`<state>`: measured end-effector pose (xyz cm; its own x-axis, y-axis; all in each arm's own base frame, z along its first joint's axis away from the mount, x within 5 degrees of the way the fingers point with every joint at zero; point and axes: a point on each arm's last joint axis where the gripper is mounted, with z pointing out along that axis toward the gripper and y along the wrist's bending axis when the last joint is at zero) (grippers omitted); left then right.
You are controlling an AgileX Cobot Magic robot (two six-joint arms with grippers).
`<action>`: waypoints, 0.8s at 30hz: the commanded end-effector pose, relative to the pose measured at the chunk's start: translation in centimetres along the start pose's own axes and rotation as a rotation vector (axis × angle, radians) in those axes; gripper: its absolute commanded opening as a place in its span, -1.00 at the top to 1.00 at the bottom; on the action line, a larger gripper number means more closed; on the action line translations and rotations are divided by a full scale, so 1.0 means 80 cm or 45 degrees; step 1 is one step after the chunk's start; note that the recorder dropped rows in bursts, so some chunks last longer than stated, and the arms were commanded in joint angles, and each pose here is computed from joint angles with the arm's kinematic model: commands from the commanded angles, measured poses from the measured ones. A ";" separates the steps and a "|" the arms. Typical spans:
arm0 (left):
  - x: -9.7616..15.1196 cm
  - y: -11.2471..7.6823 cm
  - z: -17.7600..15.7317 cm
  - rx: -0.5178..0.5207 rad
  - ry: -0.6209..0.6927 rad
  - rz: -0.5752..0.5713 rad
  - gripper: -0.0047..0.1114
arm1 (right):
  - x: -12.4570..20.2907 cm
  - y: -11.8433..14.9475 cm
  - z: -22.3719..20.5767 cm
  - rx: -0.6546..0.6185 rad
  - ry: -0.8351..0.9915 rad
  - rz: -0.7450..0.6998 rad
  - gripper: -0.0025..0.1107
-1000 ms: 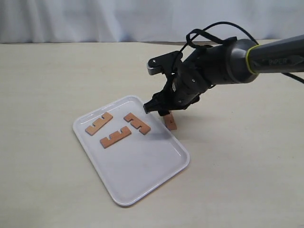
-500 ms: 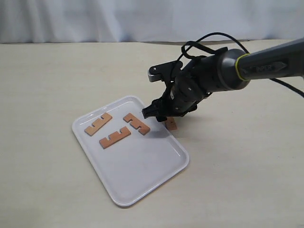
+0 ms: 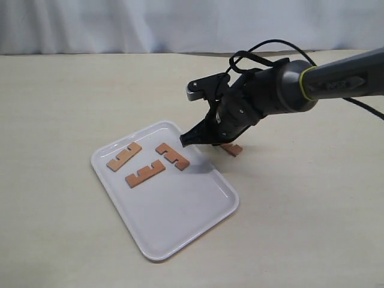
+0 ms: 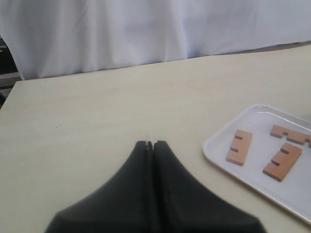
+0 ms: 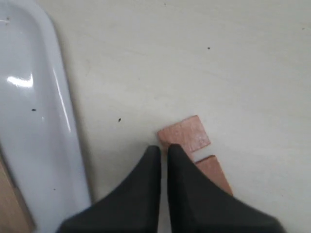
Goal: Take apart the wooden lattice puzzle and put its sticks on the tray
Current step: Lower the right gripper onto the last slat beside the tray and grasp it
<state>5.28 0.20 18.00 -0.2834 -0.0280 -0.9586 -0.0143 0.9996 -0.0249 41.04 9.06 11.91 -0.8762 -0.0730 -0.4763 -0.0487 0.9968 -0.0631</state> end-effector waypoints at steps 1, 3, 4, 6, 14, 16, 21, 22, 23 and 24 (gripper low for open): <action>-0.001 -0.001 0.000 0.014 -0.022 0.003 0.92 | -0.019 -0.007 -0.038 0.022 -0.094 -0.039 0.87; -0.001 -0.001 0.000 0.014 -0.022 0.003 0.92 | -0.022 -0.009 -0.049 0.026 -0.111 -0.050 0.87; -0.001 -0.001 0.000 0.014 -0.022 0.003 0.92 | -0.023 -0.010 -0.053 0.030 -0.114 -0.059 0.87; -0.001 -0.001 0.000 0.014 -0.022 0.003 0.92 | -0.024 -0.011 -0.057 0.034 -0.114 -0.061 0.87; -0.001 -0.001 0.000 0.014 -0.022 0.003 0.92 | -0.016 -0.016 -0.047 0.095 -0.031 -0.179 0.32; -0.001 -0.001 0.000 0.014 -0.022 0.003 0.92 | -0.015 -0.016 -0.046 0.100 -0.021 -0.256 0.09; -0.001 -0.001 0.000 0.014 -0.022 0.003 0.92 | -0.020 -0.016 -0.036 0.085 0.089 -0.431 -0.03; -0.001 -0.001 0.000 0.014 -0.022 0.003 0.92 | -0.022 -0.017 -0.033 0.074 0.116 -0.444 -0.03; -0.001 -0.001 0.000 0.014 -0.022 0.003 0.92 | -0.025 -0.020 -0.030 0.056 0.133 -0.450 -0.03; -0.001 -0.001 0.000 0.014 -0.022 0.003 0.92 | -0.029 -0.020 -0.027 0.024 0.141 -0.447 -0.03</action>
<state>5.28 0.20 18.00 -0.2834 -0.0280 -0.9586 -0.0143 0.9996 -0.0249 41.36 8.23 15.12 -0.8522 -0.3783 -0.3616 -0.3031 0.9201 -0.2482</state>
